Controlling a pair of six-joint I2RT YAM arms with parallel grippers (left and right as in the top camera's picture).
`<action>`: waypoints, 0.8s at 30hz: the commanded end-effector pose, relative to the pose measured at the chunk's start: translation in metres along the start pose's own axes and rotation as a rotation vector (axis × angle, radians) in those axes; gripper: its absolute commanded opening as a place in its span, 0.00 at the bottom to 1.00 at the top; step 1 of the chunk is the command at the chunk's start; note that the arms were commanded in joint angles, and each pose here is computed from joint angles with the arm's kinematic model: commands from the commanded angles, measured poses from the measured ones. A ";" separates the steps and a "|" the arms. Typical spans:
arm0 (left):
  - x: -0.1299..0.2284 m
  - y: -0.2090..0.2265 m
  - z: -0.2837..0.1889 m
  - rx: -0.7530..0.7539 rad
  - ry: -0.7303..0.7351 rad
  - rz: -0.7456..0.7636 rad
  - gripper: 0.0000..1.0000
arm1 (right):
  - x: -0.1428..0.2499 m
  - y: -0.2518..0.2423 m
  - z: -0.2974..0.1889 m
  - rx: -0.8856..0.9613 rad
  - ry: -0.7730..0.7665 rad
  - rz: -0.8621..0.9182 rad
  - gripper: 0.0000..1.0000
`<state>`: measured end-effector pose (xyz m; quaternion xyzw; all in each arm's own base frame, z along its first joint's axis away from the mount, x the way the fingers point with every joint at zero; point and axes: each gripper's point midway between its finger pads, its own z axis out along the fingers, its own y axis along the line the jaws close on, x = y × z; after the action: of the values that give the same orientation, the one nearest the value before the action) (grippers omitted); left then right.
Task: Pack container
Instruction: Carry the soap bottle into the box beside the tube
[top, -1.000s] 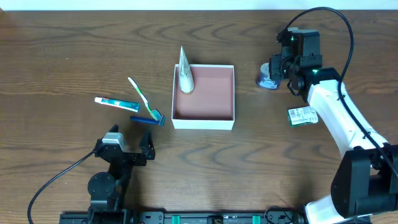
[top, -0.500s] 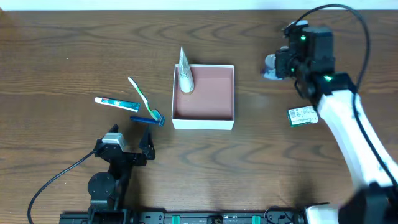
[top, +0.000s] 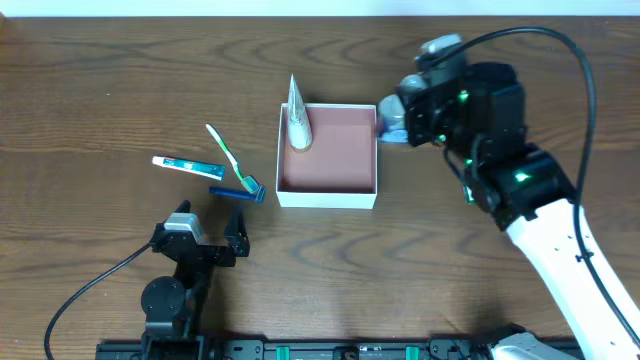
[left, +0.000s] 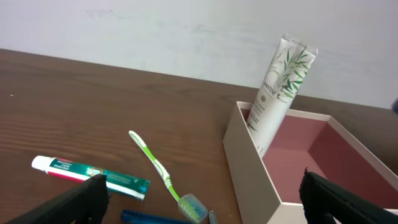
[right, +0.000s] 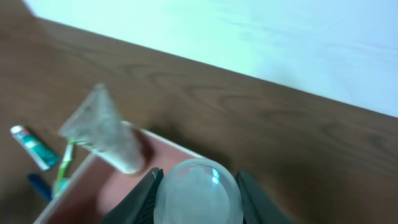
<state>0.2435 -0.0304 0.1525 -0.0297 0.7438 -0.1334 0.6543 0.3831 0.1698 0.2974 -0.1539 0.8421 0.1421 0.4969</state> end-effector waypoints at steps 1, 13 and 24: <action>0.016 0.004 0.001 -0.010 0.049 -0.008 0.98 | -0.011 0.024 0.003 -0.056 -0.033 0.009 0.13; 0.016 0.004 0.001 -0.009 0.049 -0.008 0.98 | 0.009 0.067 0.069 -0.138 -0.009 0.006 0.13; 0.016 0.004 0.001 -0.010 0.049 -0.008 0.98 | 0.029 0.068 0.113 -0.138 0.007 0.005 0.13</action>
<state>0.2435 -0.0304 0.1525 -0.0297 0.7438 -0.1334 0.6543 0.4274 0.2663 0.2165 -0.1910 0.8408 0.1903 0.4693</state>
